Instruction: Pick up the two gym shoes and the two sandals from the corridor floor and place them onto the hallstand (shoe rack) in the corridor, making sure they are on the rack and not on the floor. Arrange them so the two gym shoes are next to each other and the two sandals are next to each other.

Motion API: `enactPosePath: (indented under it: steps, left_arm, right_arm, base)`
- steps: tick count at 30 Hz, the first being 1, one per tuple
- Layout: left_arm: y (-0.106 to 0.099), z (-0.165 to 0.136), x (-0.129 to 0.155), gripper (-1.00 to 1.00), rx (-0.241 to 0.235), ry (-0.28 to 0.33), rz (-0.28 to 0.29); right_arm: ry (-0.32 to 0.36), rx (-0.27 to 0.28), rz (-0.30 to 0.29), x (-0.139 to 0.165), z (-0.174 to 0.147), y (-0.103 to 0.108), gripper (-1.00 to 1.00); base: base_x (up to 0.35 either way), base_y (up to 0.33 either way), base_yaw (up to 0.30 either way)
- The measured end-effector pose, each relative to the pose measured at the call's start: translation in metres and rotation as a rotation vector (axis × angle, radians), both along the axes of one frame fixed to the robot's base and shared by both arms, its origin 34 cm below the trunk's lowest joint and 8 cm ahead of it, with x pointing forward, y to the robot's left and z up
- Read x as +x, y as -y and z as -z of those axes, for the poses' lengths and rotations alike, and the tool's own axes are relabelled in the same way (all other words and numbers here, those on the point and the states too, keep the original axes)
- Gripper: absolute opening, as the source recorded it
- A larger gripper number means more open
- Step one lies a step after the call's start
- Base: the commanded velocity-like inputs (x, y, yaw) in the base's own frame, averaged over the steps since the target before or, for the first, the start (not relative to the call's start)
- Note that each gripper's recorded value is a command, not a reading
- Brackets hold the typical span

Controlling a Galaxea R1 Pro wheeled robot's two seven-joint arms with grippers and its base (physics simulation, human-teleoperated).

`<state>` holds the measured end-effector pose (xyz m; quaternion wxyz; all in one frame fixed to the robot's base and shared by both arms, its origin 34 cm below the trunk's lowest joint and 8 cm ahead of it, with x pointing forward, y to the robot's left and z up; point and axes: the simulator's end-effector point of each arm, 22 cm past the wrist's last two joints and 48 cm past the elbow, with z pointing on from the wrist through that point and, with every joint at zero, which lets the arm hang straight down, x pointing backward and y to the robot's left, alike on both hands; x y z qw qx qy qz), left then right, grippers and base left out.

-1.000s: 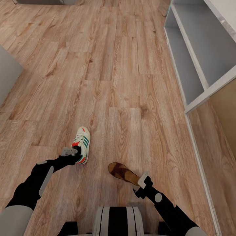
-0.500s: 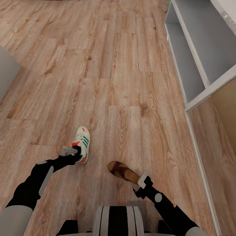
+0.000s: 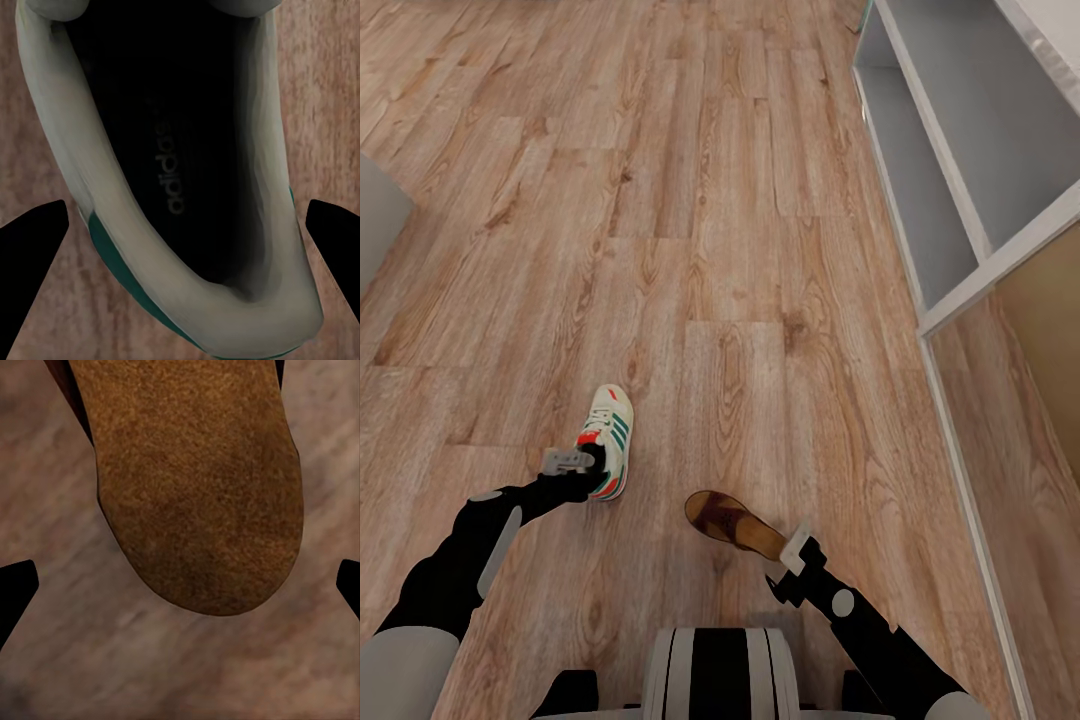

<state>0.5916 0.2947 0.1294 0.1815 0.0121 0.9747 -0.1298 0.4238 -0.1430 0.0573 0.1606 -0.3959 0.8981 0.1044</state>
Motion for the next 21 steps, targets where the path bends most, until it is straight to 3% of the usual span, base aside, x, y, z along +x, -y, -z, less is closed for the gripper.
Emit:
enactPosePath:
  steps: [21]
  left_arm:
    - [0.0063, -0.002, 0.001, -1.0, -0.021, -0.001, -0.006]
  right_arm:
    - [0.002, -0.001, 0.001, 0.0007, -0.0002, 0.0003, 1.0]
  base:
    - [0.047, 0.0, 0.0]
